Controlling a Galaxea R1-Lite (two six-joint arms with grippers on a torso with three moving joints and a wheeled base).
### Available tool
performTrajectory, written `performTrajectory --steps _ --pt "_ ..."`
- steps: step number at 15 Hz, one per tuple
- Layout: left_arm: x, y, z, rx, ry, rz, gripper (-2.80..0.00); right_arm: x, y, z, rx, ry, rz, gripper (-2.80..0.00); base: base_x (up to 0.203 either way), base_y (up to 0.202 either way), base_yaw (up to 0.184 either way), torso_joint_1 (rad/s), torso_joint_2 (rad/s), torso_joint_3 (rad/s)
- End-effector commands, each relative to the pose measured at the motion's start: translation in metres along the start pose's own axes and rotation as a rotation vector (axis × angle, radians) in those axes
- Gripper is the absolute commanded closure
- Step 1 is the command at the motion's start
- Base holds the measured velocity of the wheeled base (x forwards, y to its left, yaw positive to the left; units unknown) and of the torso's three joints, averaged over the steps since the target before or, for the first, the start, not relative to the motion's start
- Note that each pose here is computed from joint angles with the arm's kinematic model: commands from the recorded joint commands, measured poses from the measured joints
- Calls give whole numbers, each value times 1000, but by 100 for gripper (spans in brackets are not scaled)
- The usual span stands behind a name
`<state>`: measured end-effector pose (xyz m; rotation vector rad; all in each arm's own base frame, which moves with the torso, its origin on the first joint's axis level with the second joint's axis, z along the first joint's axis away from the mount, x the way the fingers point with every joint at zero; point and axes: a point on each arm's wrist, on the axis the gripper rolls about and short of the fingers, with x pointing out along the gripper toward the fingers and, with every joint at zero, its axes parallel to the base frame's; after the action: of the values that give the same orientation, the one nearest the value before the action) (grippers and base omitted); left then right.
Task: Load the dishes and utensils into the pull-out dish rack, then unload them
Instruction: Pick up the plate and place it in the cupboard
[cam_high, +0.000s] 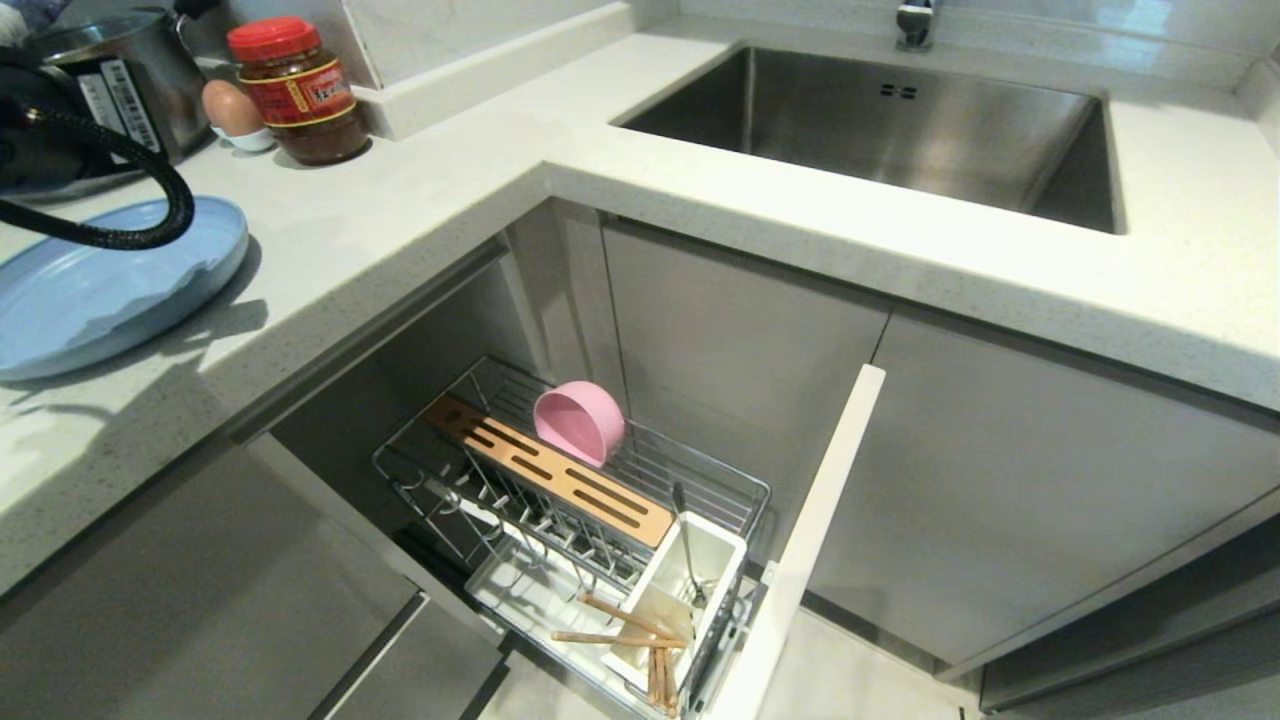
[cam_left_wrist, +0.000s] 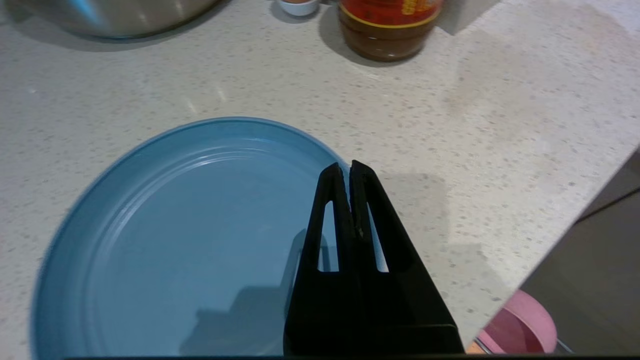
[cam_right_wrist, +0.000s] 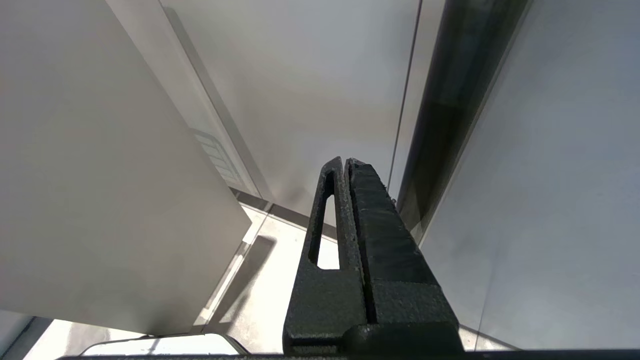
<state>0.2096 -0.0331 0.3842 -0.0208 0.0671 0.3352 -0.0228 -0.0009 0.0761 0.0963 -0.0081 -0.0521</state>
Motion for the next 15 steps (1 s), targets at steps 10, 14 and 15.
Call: performTrajectory --steps 10,14,15 --pt "8 -20 -17 126 91 86 -280 0 0 0 1 -5 -1 0 0 0 0 0 0 0" --pt "31 -26 -29 158 138 131 -280 0 0 0 1 -5 -1 0 0 0 0 0 0 0" --pt "38 -26 -33 165 151 143 -280 0 0 0 1 -5 -1 0 0 0 0 0 0 0"
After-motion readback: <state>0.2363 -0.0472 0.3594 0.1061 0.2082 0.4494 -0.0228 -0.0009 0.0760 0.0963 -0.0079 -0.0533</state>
